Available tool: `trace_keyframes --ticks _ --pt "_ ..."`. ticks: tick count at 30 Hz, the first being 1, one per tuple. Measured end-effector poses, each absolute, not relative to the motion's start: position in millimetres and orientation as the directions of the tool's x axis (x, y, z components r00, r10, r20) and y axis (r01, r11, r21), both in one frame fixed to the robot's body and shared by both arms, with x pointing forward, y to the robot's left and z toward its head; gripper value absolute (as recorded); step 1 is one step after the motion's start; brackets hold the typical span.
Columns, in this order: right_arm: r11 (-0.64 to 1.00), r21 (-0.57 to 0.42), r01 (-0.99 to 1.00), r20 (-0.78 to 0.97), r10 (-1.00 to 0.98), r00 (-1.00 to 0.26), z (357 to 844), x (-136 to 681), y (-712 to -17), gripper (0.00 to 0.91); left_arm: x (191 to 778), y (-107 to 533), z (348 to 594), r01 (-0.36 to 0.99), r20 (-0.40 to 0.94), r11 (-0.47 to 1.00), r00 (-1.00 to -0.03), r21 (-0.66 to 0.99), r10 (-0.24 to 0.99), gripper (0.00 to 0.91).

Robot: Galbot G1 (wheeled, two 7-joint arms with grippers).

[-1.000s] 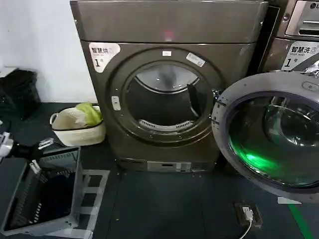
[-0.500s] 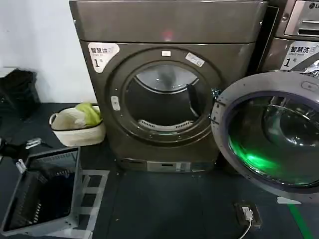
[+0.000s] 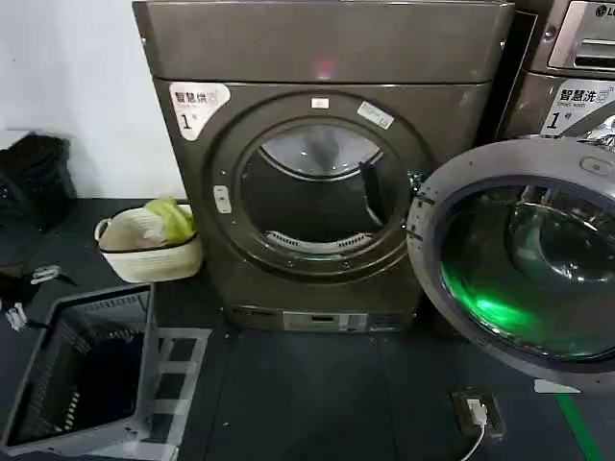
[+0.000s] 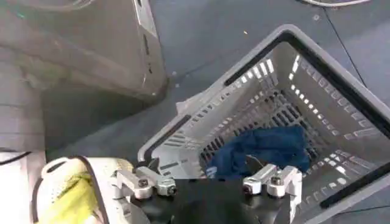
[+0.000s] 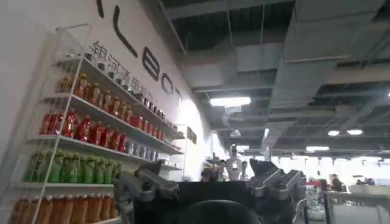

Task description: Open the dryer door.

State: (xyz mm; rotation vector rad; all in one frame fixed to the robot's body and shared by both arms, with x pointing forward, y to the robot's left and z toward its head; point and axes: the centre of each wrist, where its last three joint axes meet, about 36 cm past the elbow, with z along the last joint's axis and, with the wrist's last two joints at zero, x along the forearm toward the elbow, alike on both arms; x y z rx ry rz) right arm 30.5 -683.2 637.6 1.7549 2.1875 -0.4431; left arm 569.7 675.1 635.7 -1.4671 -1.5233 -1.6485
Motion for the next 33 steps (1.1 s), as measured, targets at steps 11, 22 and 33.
trace_keyframes --ticks 11,22,33 --pt "0.208 -0.050 0.977 -0.419 0.883 -0.209 638.3 31.6 -683.7 0.907 574.5 678.0 642.4 0.859 0.875 -0.257 -0.351 0.442 0.334 0.907" --pt "0.208 -0.051 0.977 -0.420 0.883 -0.210 638.2 31.4 -683.2 0.907 575.3 677.4 642.4 0.855 0.866 -0.249 -0.361 0.455 0.346 0.907" --pt "0.208 -0.050 0.977 -0.421 0.882 -0.210 638.5 32.0 -682.9 0.907 578.4 675.1 641.8 0.862 0.876 -0.259 -0.339 0.435 0.343 0.907"
